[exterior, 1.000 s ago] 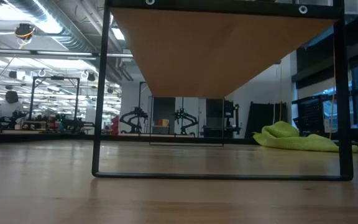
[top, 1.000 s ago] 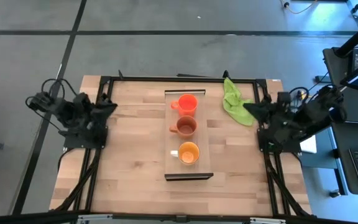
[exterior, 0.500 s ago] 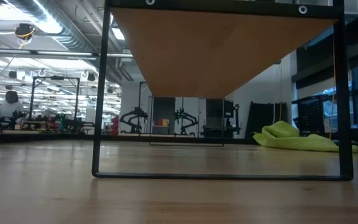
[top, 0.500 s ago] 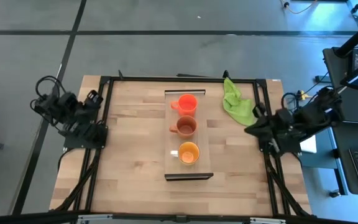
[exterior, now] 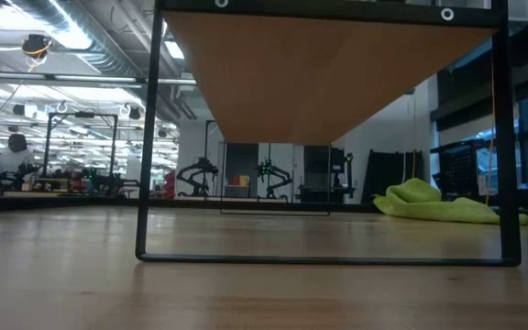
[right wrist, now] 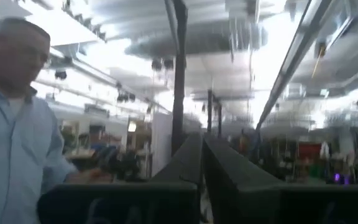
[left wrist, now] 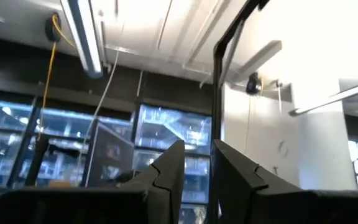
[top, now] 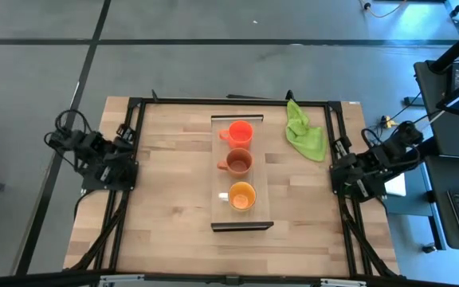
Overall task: Stack small to large cups/mugs on shelf
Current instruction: Return to Home Position
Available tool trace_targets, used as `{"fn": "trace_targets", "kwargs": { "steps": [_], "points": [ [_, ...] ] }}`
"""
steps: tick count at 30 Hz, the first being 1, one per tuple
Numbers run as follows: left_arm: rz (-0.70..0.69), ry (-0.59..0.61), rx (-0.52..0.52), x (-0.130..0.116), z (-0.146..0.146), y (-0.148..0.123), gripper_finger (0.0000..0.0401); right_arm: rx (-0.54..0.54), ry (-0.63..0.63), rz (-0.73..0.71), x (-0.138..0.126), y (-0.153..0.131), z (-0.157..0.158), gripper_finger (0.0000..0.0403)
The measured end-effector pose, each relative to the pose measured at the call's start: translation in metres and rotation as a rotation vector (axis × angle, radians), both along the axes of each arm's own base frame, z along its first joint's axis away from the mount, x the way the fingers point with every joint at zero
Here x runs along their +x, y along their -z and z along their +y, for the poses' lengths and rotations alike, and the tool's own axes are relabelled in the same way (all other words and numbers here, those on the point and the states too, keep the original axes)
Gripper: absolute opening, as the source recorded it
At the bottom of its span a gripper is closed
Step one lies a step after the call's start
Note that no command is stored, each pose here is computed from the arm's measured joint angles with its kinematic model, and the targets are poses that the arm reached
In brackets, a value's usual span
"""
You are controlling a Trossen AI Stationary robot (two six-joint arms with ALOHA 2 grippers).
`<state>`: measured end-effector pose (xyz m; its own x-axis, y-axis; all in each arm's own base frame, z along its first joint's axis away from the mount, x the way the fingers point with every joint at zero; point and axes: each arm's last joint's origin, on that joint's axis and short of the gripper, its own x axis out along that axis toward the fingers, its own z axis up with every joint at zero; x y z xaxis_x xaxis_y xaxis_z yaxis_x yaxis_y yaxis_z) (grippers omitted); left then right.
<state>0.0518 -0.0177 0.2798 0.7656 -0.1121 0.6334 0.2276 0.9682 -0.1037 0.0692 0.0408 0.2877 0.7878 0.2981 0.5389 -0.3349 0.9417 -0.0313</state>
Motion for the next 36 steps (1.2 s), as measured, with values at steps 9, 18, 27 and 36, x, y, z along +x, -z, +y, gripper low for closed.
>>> {"fn": "trace_targets", "kwargs": {
  "steps": [9,18,27,36],
  "points": [
    [-0.003,-0.146,-0.037,0.019,0.001,0.051,0.0074,-0.002,0.039,-0.088,-0.009,0.039,-0.006,0.0017],
    [0.261,-0.313,-0.153,0.036,0.019,0.073,0.0074,-0.016,0.229,0.060,0.004,0.073,-0.004,0.0017],
    [0.519,-0.303,-0.256,0.043,0.036,0.100,0.0074,-0.163,0.290,0.243,0.012,0.092,-0.001,0.0017],
    [0.667,-0.374,-0.184,0.044,0.041,0.113,0.0074,-0.267,0.281,0.391,0.016,0.110,0.001,0.0017]
  ]
}}
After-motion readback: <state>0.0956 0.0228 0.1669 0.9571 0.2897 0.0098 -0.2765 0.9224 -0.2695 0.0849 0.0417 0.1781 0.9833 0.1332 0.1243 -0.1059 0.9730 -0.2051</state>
